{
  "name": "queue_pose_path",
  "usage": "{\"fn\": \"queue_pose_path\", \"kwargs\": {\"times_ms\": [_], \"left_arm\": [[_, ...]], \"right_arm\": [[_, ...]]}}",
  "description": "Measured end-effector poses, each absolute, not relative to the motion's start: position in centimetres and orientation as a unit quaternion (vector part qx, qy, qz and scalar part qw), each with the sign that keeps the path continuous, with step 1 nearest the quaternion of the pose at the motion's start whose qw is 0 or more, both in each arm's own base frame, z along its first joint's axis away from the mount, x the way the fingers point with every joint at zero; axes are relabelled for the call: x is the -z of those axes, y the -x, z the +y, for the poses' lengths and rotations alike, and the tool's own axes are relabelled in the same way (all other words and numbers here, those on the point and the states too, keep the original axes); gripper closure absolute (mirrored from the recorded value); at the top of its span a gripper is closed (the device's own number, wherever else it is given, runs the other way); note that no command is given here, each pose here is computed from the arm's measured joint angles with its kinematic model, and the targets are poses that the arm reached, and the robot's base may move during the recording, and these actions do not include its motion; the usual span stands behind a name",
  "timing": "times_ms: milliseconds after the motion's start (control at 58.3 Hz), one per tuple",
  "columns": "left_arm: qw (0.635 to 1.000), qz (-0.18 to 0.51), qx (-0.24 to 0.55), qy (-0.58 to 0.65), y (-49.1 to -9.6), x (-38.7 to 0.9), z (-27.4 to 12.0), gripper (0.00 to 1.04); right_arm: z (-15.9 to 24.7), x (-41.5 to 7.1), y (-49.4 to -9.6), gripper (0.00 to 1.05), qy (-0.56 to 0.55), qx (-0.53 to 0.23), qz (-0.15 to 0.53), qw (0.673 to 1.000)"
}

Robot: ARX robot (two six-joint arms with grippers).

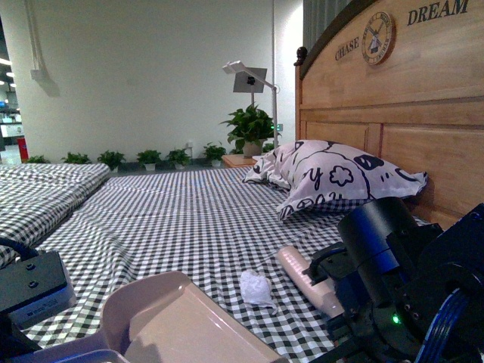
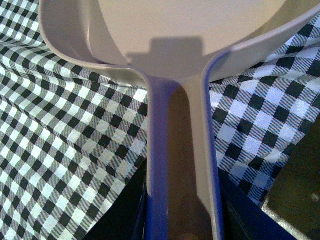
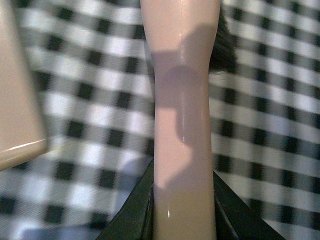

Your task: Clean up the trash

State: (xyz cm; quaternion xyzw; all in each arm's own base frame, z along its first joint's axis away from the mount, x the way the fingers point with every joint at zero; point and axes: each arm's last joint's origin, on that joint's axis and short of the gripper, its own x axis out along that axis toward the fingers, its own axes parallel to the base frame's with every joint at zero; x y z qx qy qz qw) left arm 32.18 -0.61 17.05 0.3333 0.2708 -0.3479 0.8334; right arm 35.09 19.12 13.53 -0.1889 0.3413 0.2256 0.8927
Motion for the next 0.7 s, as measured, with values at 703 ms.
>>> {"fn": "queue_pose_path", "kwargs": {"times_ms": [703], "left_arm": [[0.833, 0.271, 0.348, -0.333, -32.2, -17.0, -0.6, 0.77]], "right_arm": [[11.1, -21.6, -32.7, 0.85, 0.131, -0.275, 0.223, 0.926]]}}
